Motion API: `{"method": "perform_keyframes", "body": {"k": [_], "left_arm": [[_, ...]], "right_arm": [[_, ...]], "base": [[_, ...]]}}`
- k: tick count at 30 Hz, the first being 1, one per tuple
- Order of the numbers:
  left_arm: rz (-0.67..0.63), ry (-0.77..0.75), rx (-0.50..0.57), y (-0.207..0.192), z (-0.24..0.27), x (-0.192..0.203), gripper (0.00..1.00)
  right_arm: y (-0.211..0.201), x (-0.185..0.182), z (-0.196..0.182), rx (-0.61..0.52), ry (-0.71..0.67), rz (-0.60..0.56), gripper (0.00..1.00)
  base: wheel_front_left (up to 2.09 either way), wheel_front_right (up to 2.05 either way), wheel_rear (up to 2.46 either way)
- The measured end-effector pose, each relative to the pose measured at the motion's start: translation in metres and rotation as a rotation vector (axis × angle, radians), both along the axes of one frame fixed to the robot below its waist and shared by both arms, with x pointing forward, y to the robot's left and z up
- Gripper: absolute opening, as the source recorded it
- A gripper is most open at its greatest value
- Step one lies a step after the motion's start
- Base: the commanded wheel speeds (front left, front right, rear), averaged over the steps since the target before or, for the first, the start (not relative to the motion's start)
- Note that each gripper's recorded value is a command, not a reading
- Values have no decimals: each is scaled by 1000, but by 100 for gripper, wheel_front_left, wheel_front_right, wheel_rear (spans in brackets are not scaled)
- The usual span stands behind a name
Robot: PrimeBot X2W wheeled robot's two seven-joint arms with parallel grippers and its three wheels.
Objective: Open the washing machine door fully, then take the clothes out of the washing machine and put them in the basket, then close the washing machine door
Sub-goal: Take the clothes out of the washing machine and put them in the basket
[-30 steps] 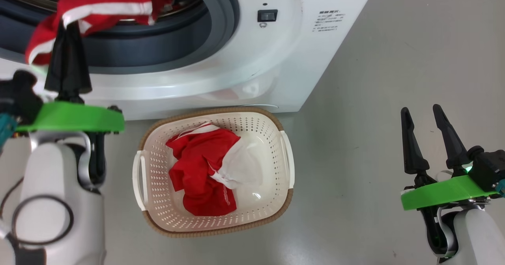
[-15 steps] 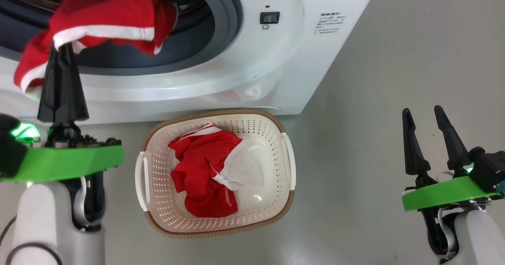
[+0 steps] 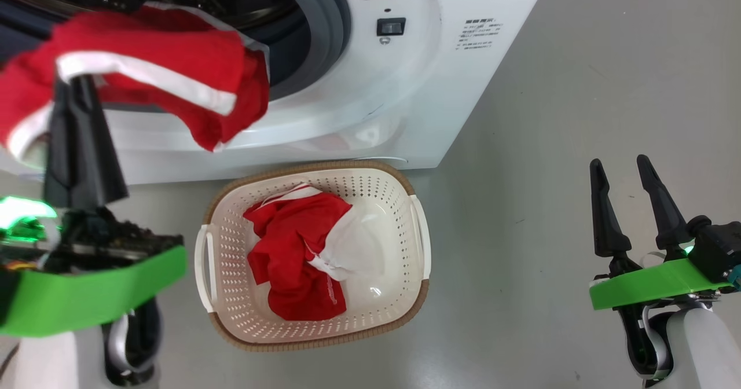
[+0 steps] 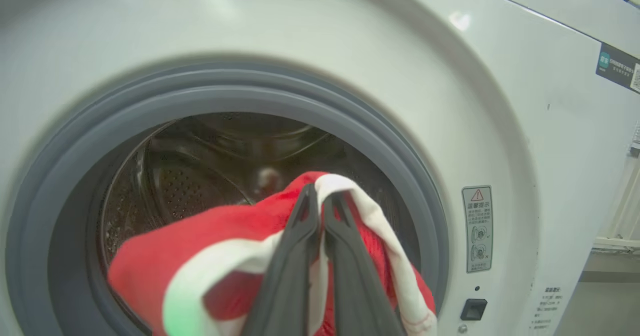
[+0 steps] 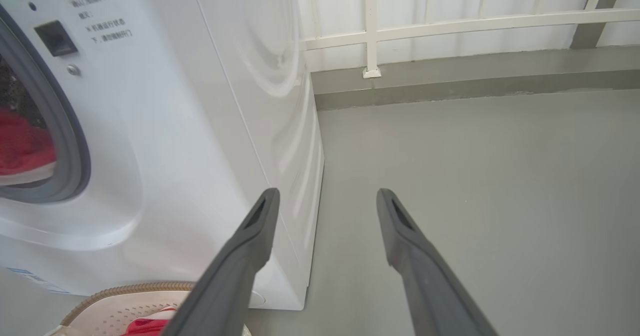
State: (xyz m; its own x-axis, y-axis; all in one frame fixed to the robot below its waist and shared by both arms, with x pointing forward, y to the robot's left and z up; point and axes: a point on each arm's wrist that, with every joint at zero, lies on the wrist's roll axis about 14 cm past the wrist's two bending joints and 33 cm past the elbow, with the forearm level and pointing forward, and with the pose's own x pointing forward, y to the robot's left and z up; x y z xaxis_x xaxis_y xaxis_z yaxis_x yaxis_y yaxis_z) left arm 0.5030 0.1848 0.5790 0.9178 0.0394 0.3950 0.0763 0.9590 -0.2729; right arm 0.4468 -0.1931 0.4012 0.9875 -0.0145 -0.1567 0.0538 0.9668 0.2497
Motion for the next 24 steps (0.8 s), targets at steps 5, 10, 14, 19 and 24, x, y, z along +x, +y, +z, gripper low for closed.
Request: {"method": "perform_keyframes", "body": {"k": [5,10,14,19,24], "left_arm": [[-23,42,-4,-9,-14,-2,0],[-67,141,-6,-24,-46,-2,0],[-96,252,-17,-33,-83,-5,0],[-126,386,-24,-42,-129,-8,0],[-160,518,-21,-51,-174,-15,0]], "right_arm": [[-1,-1,0,-2,1,-3,100],[-2,-2,-1,-3,5,-5,100],[-3,-3,-3,-3,11,-7,100],[-5,-3,-9,-4,26,-11,100],[-6,-4,-18,-4,49,-16,100]], "base": [[0,0,0],[0,0,0],[0,0,0],[0,0,0],[0,0,0]]}}
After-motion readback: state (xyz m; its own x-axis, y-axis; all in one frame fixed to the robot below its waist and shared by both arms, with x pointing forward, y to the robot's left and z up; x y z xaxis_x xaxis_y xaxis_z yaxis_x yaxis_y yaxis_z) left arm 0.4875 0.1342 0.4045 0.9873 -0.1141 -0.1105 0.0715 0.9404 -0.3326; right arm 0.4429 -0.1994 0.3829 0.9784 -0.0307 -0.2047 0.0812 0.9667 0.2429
